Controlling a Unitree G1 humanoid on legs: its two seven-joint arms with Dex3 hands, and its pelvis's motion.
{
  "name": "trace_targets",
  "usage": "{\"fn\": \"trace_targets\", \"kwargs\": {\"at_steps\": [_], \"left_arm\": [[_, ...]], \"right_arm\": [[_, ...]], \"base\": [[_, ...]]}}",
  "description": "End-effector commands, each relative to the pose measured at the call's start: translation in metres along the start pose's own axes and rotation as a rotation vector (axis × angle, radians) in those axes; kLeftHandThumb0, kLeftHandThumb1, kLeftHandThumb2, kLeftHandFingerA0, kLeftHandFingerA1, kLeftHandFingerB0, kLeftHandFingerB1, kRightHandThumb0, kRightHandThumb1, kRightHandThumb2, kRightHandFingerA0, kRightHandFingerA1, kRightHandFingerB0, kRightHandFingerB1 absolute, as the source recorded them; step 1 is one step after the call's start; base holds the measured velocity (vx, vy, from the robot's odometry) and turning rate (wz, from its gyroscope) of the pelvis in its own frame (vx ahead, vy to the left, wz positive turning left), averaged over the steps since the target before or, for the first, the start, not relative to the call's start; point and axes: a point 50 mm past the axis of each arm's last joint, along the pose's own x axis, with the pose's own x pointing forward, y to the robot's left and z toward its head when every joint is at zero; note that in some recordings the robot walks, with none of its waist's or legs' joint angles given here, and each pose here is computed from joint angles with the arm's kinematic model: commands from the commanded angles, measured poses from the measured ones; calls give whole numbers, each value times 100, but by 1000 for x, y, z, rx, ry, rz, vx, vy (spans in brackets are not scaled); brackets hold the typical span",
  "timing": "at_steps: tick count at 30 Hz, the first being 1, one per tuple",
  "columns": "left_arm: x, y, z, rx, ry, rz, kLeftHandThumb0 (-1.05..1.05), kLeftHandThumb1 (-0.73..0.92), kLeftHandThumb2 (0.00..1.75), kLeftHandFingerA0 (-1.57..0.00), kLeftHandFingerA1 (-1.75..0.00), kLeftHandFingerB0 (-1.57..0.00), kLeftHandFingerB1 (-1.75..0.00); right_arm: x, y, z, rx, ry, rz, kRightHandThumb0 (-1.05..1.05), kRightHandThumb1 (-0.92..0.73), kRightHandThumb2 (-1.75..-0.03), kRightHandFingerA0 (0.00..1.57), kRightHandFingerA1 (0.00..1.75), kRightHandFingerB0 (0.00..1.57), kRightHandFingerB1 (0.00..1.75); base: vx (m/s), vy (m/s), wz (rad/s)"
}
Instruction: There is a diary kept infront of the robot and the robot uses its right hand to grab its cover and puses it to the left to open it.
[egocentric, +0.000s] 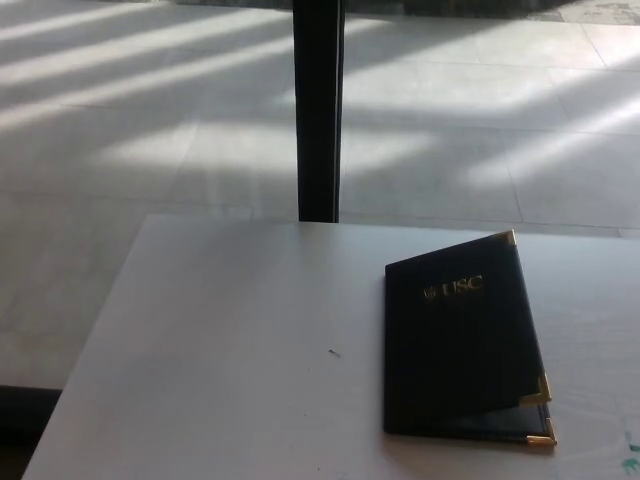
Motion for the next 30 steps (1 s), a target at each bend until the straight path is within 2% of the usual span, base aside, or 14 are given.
{"fn": "trace_targets", "kwargs": {"at_steps": [1,5,6,7,9,10,13,19,20,23,25,27,28,30], "left_arm": [[0,45,28,-634,-129,118,-105,92,120,-43,-144,-37,-128],[-1,49,29,-629,-131,128,-105,92,114,-19,-175,-9,-148],[-1,51,28,-646,-134,138,-105,92,113,-22,-175,-13,-150],[-2,53,26,-651,-133,145,-105,92,113,-21,-175,-13,-151],[-2,53,26,-632,-130,146,-105,92,114,-22,-175,-15,-151],[-2,53,25,-627,-129,147,-105,92,111,-21,-175,-16,-154],[-3,54,24,-655,-129,143,-105,92,112,-23,-175,-14,-151],[-3,56,23,-659,-127,141,-105,92,114,-17,-175,-9,-150],[-3,56,23,-662,-130,138,-105,92,112,-18,-175,-9,-150],[-3,56,24,-669,-133,138,-105,92,114,-16,-175,-8,-150],[-3,55,24,-662,-128,142,-105,92,113,-18,-175,-9,-149],[-2,55,24,-660,-127,142,-105,92,113,-20,-175,-12,-152],[-2,55,24,-662,-128,141,-105,92,114,-20,-175,-11,-151],[-2,55,24,-659,-131,142,-105,92,112,-20,-175,-14,-154]], "right_arm": [[-9,-66,45,696,-195,-208,-45,-74,-125,34,80,14,65],[-12,-76,60,761,-257,-239,-49,-77,-127,34,84,8,65],[-14,-80,73,789,-296,-252,-74,-92,-81,24,135,13,96],[-16,-85,85,804,-333,-261,-82,-80,-113,52,102,29,80],[-21,-87,107,812,-401,-240,-76,-81,-117,58,102,34,80],[-24,-87,121,822,-445,-216,-78,-92,-80,45,115,32,89],[-33,-82,160,857,-552,-139,-73,-92,-83,43,126,32,94],[-53,-50,232,887,-724,24,-83,-92,-79,50,67,38,63],[-55,-44,239,886,-732,35,-78,-80,-112,42,63,40,63],[-59,-33,248,889,-747,79,-73,-81,-123,42,64,27,57],[-60,-14,257,874,-757,134,-83,-92,-74,38,46,32,43],[-62,8,263,853,-751,194,-75,-74,-116,36,58,25,51],[-63,17,264,847,-744,221,-85,-92,-71,36,45,30,41],[-64,30,266,845,-720,260,-85,-92,-71,31,43,27,40]], "base": [[0,0,0],[0,0,0],[0,0,0],[0,0,0],[0,0,0],[0,0,0],[0,0,0],[0,0,0],[0,0,0],[0,0,0],[0,0,0],[0,0,0],[0,0,0],[0,0,0]]}}
